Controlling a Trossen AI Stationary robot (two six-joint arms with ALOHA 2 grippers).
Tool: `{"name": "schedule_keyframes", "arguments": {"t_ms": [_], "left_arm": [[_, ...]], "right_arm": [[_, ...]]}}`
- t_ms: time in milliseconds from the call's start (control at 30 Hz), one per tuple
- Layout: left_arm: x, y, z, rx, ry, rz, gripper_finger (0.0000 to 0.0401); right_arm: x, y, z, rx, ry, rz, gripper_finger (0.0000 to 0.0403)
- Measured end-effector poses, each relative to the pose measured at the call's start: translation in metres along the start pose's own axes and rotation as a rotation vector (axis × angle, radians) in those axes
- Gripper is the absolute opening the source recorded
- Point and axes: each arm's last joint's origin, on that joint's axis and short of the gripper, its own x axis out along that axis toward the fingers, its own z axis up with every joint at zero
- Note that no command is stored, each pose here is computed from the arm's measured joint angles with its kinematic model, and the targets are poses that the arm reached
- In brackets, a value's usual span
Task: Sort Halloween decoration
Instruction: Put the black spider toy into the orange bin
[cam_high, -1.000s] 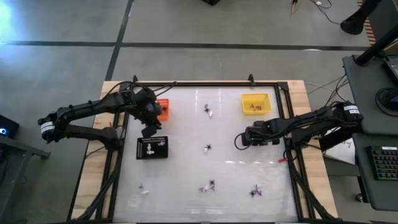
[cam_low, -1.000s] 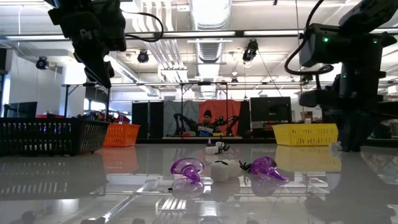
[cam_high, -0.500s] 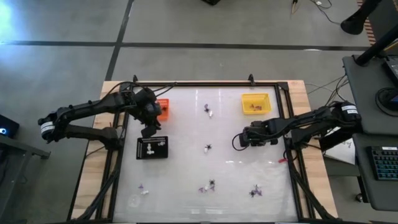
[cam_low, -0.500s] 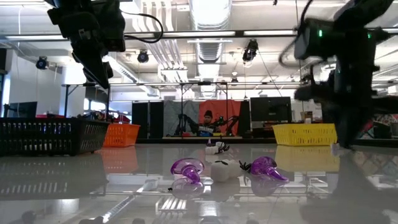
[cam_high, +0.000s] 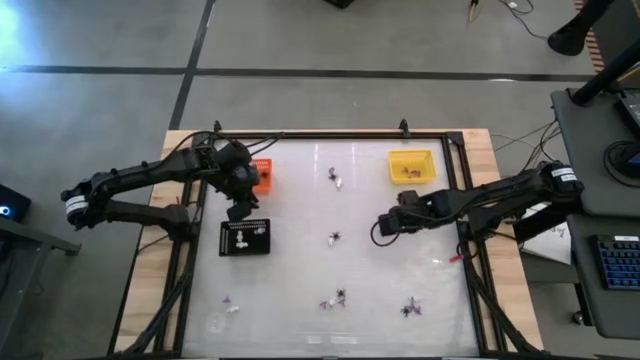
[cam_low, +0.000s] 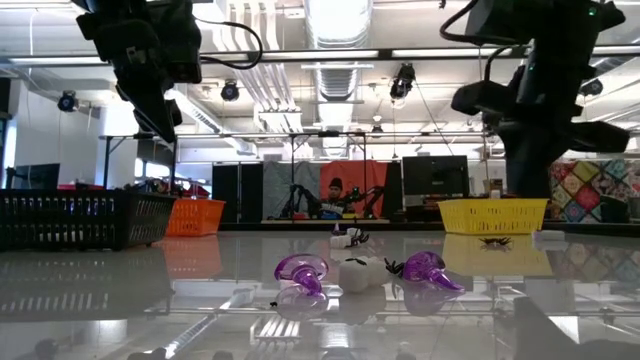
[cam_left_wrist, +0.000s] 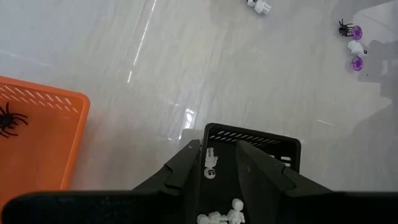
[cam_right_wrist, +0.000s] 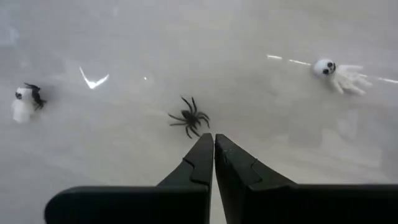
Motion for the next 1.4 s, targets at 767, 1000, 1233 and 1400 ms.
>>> {"name": "schedule_keyframes", "arguments": {"t_ms": [767, 1000, 1233, 1400], "left_arm": [[0.0, 0.0, 0.0, -0.058, 0.001, 0.0, 0.0086], [0.0, 0.0, 0.0, -0.058, 0.001, 0.0, 0.0086], [0.0, 0.0, 0.0, -0.068, 0.001, 0.0, 0.0086], [0.0, 0.0, 0.0, -0.08, 0.001, 0.0, 0.0086]], "right_arm": [[0.039, 0.031, 0.009, -0.578, 0.1, -0.054, 0.0161], [0.043, 0.029, 0.008, -0.612, 0.117, -0.067, 0.0166], [0.059, 0.028, 0.008, -0.606, 0.142, -0.124, 0.0167], [0.07, 0.028, 0.01, -0.603, 0.174, -0.147, 0.0167]]}}
